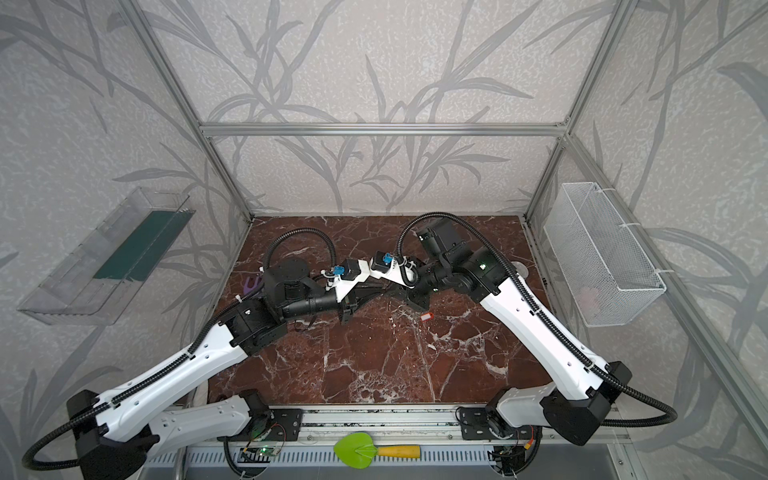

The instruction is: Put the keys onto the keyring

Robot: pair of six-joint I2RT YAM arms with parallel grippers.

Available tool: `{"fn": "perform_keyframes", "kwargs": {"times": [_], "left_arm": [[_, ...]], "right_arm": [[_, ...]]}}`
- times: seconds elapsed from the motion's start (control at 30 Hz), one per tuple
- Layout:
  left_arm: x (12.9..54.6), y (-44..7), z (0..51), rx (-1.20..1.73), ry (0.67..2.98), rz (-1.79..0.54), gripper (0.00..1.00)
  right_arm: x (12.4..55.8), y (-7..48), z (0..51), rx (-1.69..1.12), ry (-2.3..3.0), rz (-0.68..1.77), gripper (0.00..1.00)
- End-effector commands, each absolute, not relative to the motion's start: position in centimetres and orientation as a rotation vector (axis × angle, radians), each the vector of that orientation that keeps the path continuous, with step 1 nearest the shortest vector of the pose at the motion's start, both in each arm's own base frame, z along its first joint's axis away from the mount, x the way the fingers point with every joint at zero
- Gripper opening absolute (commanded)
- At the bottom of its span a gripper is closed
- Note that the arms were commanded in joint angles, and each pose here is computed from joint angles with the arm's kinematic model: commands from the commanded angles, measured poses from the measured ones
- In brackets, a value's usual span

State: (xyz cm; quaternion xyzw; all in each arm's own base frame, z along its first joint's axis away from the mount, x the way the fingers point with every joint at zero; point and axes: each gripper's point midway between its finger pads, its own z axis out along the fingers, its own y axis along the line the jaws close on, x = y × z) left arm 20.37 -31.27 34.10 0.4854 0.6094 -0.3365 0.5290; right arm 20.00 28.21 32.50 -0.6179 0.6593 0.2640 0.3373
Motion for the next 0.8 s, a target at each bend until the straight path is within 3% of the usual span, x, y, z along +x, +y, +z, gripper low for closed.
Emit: {"fn": "perform_keyframes", "kwargs": {"times": [0.0,0.1,0.4,0.57,0.77], "left_arm": [[20.0,-31.6,32.5,1.223,1.516,-0.821,0.13],[19.8,-31.7,32.3,1.244,1.525,-0.84,0.0],[19.9,-32.0,32.1,1.248,1.511,-0.843,0.0],[20.7,-31.5,33.2,1.152,1.467,-0.831,0.0],[20.7,-31.2,33.9,1.136,1.429,-0.828,0.0]], "right_arm": [[18.7,28.8,34.7,-1.598,1.617,0.76,0.0],[18.7,28.8,34.9,-1.59,1.611,0.766,0.0],[19.5,28.9,35.3,-1.506,1.629,0.762,0.0],[19.6,28.1,34.9,-1.463,1.662,0.742,0.3],[19.6,27.2,34.0,-1.412,1.703,0.743,0.39]]}}
